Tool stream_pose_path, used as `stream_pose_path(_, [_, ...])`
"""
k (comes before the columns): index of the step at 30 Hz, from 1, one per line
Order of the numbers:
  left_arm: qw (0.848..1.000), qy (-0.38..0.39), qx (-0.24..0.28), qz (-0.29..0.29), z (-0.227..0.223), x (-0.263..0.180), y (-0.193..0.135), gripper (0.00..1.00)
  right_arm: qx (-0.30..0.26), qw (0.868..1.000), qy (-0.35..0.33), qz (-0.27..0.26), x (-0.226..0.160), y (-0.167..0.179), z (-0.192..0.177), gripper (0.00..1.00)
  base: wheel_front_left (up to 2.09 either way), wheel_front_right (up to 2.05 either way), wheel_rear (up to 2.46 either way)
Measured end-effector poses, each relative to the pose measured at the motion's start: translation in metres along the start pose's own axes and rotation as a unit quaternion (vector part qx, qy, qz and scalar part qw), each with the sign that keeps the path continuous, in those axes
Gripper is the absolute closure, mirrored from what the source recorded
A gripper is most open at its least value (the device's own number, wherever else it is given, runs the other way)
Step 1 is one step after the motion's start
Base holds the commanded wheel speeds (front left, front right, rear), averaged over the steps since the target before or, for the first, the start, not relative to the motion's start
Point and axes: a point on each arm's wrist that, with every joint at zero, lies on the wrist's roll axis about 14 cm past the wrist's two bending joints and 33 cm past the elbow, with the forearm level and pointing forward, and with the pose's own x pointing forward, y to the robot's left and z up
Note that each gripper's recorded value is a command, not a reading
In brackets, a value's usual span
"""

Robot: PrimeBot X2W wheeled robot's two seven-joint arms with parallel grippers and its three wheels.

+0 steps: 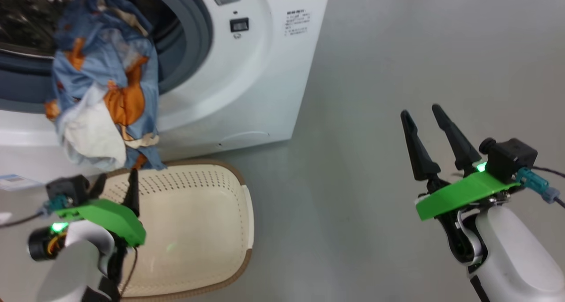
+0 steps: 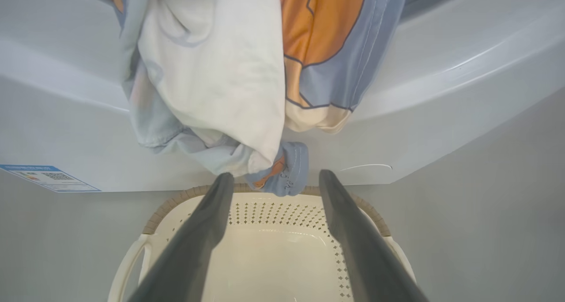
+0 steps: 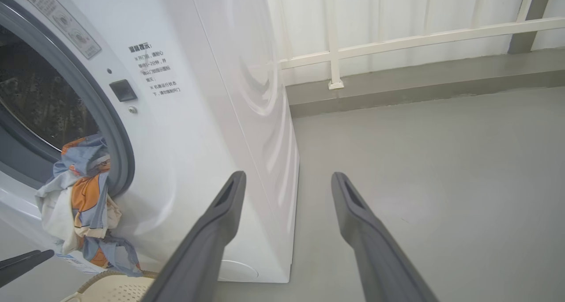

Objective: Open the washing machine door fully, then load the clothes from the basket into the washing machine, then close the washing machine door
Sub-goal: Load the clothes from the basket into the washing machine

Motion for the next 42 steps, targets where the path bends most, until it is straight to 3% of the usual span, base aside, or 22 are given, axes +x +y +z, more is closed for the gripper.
stream_pose_path(13, [0.999, 0.039, 0.008, 0.021, -0.015, 0.051, 0.017, 0.0, 0.0, 0.999, 0.033, -0.028, 0.008, -0.021, -0.031, 0.0, 0.0, 0.0, 0.0])
stream_pose_path(25, [0.999, 0.026, -0.02, 0.041, -0.008, 0.09, 0.025, 0.0, -0.005, 0.998, 0.051, -0.048, 0.011, -0.037, -0.048, 0.0, 0.0, 0.0, 0.0])
stream_pose_path(27, [0.999, 0.022, -0.024, 0.04, -0.006, 0.093, 0.024, 1.0, -0.006, 0.997, 0.053, -0.051, 0.011, -0.039, -0.049, 0.0, 0.0, 0.0, 0.0])
stream_pose_path(42, [0.998, -0.069, -0.006, 0.002, 0.049, 0.079, 0.007, 1.0, 0.004, 0.999, 0.037, -0.034, 0.018, -0.023, -0.04, 0.0, 0.0, 0.0, 0.0])
